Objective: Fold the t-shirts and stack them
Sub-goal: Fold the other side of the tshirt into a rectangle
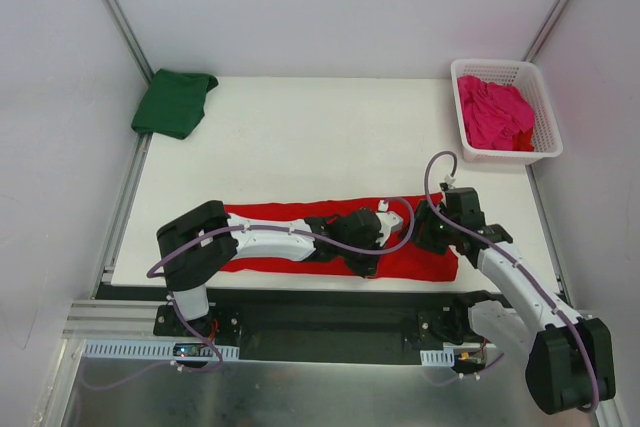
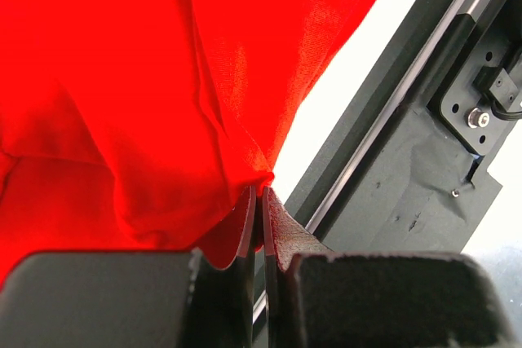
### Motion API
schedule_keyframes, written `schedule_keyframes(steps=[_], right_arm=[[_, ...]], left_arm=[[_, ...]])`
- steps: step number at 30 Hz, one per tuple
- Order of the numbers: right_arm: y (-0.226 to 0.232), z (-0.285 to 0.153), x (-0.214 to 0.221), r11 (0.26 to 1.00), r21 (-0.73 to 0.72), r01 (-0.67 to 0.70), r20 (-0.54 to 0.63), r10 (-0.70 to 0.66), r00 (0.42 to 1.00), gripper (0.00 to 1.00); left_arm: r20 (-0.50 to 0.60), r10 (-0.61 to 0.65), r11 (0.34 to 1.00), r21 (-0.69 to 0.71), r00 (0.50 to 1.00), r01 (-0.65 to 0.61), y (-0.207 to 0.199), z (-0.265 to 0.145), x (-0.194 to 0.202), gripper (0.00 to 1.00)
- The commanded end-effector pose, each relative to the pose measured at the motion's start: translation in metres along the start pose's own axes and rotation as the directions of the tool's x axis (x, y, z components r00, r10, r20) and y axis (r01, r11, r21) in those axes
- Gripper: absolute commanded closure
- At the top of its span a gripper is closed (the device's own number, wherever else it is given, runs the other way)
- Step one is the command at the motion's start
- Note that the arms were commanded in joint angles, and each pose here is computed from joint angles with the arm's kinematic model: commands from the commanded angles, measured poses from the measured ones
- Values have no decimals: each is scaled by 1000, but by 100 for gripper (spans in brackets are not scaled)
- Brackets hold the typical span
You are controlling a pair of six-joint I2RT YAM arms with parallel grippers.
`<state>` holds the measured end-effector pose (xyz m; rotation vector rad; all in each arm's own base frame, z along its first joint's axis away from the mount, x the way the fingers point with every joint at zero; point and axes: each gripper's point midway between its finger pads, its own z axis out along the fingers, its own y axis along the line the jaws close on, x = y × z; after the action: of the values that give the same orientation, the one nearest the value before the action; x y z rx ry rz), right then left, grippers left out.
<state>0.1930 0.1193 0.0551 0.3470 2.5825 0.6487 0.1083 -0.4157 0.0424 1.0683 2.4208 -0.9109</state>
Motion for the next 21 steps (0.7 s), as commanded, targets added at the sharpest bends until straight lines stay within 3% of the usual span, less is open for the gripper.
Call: schedule_keyframes(steps=[1, 21], right_arm=[[9, 4, -5, 998, -44, 44, 18, -43, 999, 39], [0, 9, 17, 998, -45, 49, -37, -51, 998, 44]], left_arm=[[36, 0, 1000, 6, 999, 0, -7, -9, -6, 100], [41, 1, 1000, -4, 999, -1, -6, -10, -7, 100]])
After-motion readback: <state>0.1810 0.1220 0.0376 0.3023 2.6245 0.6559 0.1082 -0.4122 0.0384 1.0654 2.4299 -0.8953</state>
